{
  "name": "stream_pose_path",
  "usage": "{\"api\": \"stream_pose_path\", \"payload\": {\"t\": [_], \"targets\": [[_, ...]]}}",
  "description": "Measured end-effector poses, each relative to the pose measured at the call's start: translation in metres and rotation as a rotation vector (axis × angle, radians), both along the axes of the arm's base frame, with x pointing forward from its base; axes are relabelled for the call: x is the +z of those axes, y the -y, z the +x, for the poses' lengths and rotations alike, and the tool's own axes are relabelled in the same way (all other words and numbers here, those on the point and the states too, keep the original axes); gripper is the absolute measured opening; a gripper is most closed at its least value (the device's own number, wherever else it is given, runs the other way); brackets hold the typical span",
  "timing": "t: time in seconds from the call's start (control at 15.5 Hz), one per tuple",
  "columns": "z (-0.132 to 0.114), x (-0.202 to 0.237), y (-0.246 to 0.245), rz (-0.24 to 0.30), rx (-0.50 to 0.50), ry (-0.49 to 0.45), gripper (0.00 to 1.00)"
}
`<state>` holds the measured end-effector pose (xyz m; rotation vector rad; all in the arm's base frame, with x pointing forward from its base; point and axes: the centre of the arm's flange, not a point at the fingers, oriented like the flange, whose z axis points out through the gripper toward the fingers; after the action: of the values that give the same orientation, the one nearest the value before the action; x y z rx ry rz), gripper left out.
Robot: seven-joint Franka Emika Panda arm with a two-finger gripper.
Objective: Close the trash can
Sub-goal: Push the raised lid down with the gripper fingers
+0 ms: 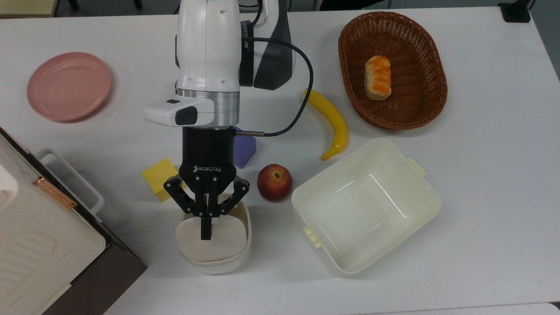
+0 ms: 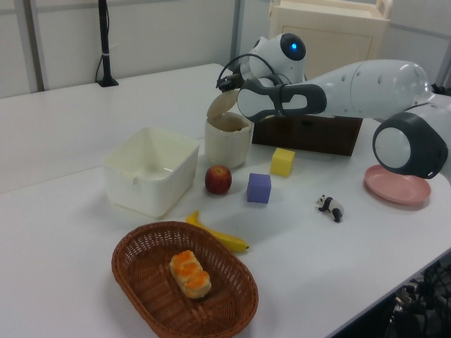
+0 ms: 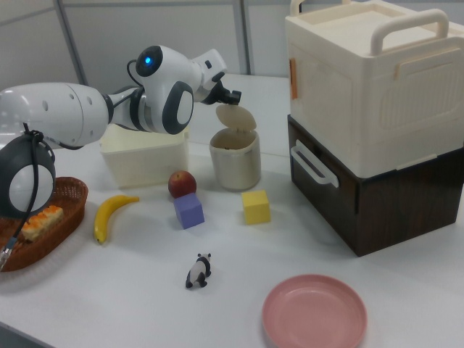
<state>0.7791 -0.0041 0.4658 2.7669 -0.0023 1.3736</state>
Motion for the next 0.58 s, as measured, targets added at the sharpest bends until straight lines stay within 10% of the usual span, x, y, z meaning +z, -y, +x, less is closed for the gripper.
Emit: {"api": "stream_pose_path", "payload": {"t": [0.58], "targets": [[0.0000, -0.0054, 0.0022, -0.008, 0.000, -0.009, 0.04]]}}
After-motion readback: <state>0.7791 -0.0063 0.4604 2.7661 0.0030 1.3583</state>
